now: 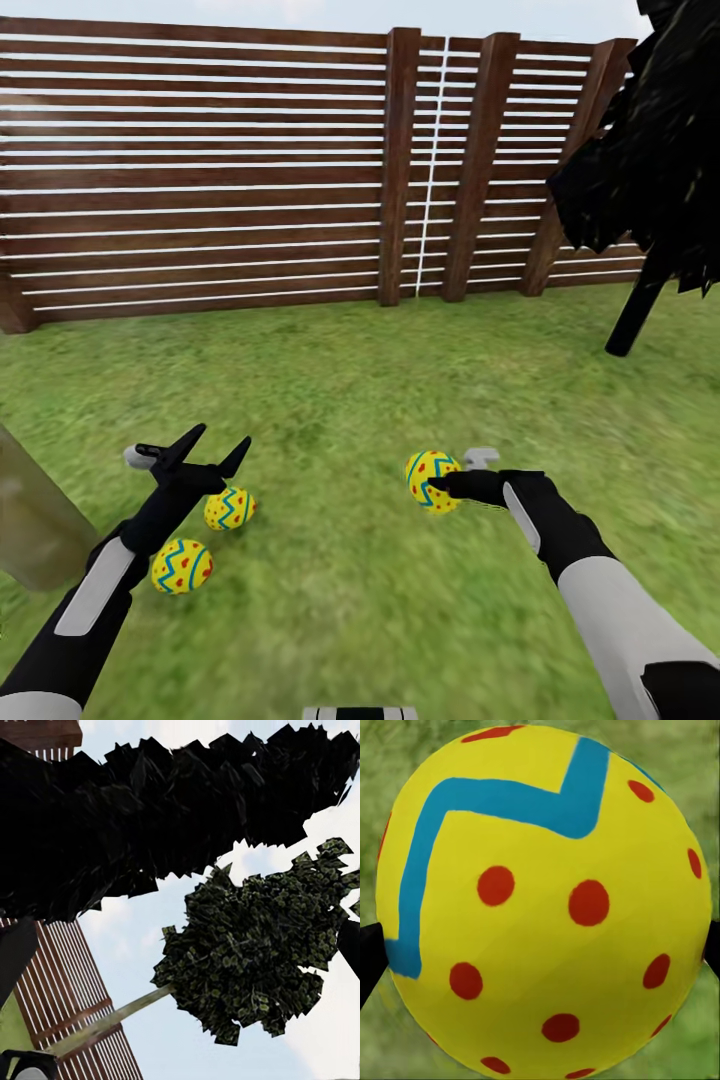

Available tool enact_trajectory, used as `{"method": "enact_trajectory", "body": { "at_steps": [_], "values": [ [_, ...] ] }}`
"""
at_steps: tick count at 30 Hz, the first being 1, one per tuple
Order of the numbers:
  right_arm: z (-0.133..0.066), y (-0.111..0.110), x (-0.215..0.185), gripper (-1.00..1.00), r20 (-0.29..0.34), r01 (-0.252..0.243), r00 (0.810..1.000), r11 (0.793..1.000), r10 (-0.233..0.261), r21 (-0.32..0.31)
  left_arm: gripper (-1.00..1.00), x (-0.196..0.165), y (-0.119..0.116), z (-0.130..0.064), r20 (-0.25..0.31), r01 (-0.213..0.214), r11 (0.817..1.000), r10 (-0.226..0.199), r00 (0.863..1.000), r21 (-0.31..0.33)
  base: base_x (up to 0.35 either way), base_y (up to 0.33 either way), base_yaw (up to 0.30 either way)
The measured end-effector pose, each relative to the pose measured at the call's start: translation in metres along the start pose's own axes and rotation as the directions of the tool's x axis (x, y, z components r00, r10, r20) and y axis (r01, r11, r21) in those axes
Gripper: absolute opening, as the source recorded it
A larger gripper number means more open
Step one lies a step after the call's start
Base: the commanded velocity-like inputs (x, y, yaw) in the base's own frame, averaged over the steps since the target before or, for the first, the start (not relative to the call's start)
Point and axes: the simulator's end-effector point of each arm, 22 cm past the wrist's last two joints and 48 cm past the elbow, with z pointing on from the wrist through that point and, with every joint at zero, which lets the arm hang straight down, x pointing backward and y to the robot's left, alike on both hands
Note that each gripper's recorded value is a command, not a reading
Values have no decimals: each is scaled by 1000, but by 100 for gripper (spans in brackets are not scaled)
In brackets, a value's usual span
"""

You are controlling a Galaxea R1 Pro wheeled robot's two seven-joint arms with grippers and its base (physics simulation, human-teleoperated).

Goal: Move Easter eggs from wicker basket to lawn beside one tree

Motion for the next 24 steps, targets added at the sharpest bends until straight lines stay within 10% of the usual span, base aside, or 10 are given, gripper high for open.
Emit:
{"method": "enact_trajectory", "body": {
  "at_steps": [24],
  "values": [
    [10,13,-4,-100,33,2,999,1000,-3,19,100,3,18,3,7,9,997,-9,1000,-71,142,-131,292]
  ]
}}
